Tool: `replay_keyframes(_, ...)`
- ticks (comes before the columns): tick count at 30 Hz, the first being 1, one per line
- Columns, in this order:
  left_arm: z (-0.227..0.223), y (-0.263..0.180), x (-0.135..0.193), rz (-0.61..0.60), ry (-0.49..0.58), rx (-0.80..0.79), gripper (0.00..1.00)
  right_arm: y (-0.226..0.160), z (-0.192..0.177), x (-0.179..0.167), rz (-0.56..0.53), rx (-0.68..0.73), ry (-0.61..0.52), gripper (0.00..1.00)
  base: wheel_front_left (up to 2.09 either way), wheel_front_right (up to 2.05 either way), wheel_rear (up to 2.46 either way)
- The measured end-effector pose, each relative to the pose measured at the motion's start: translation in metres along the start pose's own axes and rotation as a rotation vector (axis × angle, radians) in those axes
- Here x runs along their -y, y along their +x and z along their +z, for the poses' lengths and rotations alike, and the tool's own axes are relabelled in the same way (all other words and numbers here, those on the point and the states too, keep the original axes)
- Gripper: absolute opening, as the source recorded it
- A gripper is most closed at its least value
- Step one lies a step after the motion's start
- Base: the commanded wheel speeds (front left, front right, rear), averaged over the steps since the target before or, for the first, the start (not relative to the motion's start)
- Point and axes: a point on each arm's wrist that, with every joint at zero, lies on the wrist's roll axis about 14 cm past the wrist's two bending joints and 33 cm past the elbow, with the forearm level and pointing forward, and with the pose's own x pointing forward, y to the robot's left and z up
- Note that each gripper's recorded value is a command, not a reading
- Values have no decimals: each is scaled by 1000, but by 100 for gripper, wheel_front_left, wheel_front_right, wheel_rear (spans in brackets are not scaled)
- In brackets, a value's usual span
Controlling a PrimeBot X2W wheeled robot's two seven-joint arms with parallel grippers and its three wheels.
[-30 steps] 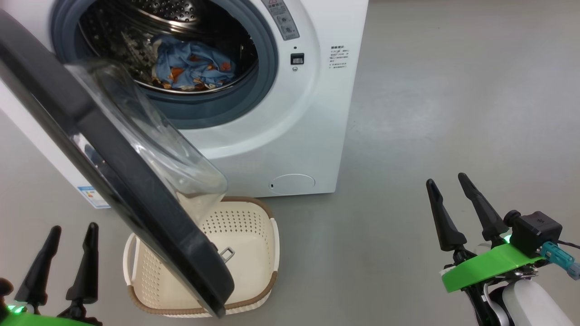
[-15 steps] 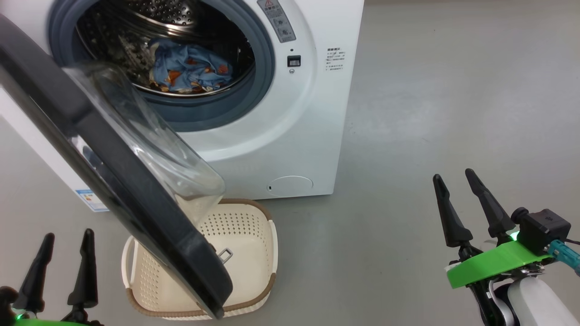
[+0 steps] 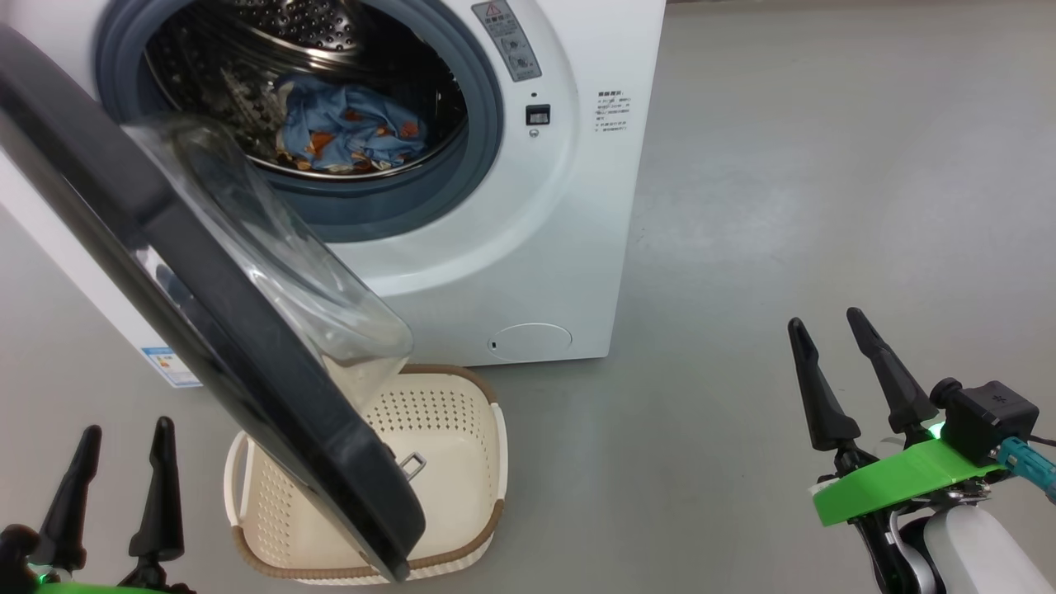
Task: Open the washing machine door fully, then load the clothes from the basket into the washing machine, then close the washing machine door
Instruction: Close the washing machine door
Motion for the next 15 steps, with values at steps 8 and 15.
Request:
replay_keyframes(8, 0, 0, 1, -2, 0, 0, 100, 0, 0, 0, -1, 0, 0, 100, 0, 0, 0)
replay_keyframes(15, -1, 0, 1, -2, 0, -2, 100, 0, 0, 1, -2, -1, 0, 100, 0, 0, 0)
